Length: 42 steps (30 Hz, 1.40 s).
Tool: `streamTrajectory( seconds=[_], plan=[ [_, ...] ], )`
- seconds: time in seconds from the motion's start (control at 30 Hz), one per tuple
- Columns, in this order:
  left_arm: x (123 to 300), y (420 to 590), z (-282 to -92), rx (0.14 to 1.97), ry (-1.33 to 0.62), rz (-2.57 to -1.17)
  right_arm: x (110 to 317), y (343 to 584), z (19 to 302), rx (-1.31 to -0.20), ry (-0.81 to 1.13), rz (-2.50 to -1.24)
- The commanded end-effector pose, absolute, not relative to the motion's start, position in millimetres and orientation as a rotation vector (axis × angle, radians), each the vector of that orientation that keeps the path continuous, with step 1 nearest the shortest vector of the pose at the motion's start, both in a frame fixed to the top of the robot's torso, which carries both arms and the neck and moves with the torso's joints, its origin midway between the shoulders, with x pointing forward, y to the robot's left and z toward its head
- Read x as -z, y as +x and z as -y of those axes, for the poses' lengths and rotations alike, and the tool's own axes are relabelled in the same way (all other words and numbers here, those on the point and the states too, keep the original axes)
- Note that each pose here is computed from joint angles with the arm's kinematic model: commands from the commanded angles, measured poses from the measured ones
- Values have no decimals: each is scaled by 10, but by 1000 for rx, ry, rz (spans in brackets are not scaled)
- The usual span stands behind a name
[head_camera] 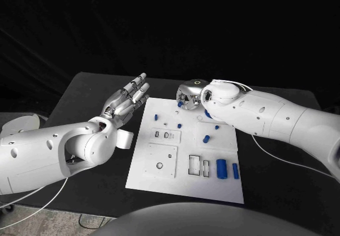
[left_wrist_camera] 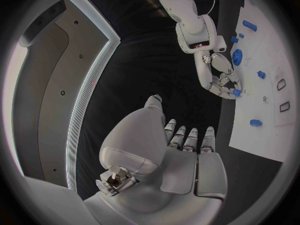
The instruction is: Assemble the parts on the task board
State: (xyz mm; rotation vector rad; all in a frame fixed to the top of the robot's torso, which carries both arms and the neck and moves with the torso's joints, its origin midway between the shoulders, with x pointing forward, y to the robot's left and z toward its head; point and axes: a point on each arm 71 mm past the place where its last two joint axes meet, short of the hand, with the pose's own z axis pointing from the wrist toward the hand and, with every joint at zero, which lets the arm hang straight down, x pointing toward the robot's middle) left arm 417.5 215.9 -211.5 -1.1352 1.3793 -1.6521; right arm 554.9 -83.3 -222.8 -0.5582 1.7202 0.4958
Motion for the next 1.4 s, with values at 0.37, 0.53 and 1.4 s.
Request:
streamTrajectory(
  seconds=[0.37, 0.53, 1.4],
  plan=[
    [2116, 4180, -2149, 1675, -1161, -1378, 2265, 5535, 856, -485, -559, -1723],
    [2121, 4186, -2165, 1673, -1167, -1373, 2204, 5532, 911, -516, -541, -1668],
    [2157, 4210, -2231, 1655, -1174, -1373, 1916, 5310, 2082, -467, -329, -1715]
  ],
)
